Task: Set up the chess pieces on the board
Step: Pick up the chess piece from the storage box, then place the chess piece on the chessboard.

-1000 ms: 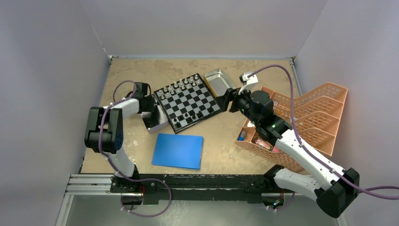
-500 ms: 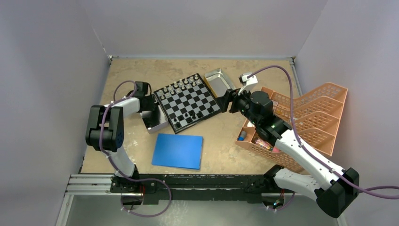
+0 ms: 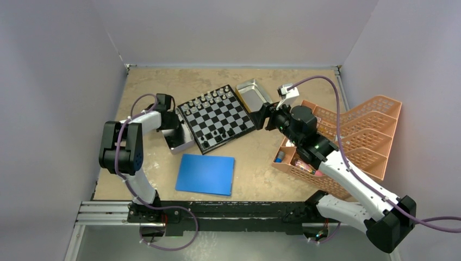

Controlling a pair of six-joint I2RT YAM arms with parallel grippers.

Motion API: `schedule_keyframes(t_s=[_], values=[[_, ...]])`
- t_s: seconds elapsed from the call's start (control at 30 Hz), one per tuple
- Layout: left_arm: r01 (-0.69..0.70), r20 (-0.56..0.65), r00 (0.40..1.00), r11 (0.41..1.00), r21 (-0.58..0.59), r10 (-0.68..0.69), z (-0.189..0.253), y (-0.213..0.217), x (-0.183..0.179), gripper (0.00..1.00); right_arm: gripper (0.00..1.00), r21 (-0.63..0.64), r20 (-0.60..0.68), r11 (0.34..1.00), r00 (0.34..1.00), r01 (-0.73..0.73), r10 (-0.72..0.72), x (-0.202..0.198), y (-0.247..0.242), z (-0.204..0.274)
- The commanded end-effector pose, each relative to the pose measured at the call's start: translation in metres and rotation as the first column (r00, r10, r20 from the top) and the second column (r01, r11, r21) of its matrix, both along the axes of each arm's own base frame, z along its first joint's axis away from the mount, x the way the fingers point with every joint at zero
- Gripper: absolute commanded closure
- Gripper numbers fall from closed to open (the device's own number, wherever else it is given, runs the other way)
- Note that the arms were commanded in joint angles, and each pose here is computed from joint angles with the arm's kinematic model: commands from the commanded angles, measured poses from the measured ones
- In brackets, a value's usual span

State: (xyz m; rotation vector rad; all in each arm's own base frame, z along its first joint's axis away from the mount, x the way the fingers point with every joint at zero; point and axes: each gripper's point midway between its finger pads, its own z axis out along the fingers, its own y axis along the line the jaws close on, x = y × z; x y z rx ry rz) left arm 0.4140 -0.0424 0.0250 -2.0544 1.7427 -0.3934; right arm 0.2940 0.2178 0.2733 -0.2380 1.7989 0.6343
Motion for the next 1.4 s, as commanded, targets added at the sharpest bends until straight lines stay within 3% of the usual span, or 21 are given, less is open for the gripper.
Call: schedule_keyframes(t_s=[0.0,0.3,0.47,0.6,0.73,0.83,1.07,1.13,1.27,1.37], values=[[-0.011,0.032,0.999,1.0,0.027,0.01,0.024,0.004,-0.001,1.0,0.31,0.042,0.077,0.999,0.997,-0.011,0.007,-0.002,-0.001,0.026],[0.072,0.192,0.977,0.992,0.106,-0.091,0.085,0.008,-0.009,1.0,0.31,0.057,0.079,0.997,0.996,-0.043,0.038,-0.01,0.001,0.025],[0.249,0.366,0.867,0.931,0.268,-0.337,0.144,-0.003,-0.01,1.0,0.3,0.072,0.12,0.994,0.99,-0.077,0.068,-0.012,0.005,0.033],[0.353,0.49,0.653,0.805,0.477,-0.577,0.202,-0.021,-0.015,1.0,0.3,0.096,0.134,0.974,0.972,-0.207,0.194,-0.027,0.023,0.033],[0.388,0.505,0.453,0.673,0.63,-0.735,0.246,-0.039,-0.035,1.0,0.31,0.17,0.208,0.955,0.956,-0.244,0.208,-0.029,0.03,0.052],[0.423,0.504,0.287,0.579,0.697,-0.815,0.266,-0.06,-0.053,1.0,0.31,0.226,0.251,0.928,0.938,-0.297,0.239,-0.033,0.039,0.064],[0.554,0.49,-0.106,0.357,0.752,-0.865,0.268,-0.132,-0.096,1.0,0.31,0.207,0.341,0.915,0.902,-0.346,0.264,-0.03,0.062,0.088],[0.542,0.454,-0.194,0.29,0.789,-0.87,0.268,-0.149,-0.106,1.0,0.3,0.19,0.35,0.917,0.897,-0.351,0.271,-0.03,0.075,0.087],[0.533,0.446,-0.344,0.22,0.817,-0.826,0.272,-0.168,-0.125,1.0,0.29,0.153,0.359,0.91,0.879,-0.386,0.313,-0.03,0.106,0.081],[0.535,0.439,-0.373,0.197,0.821,-0.817,0.271,-0.171,-0.13,1.0,0.3,0.151,0.349,0.901,0.875,-0.406,0.336,-0.029,0.121,0.079]])
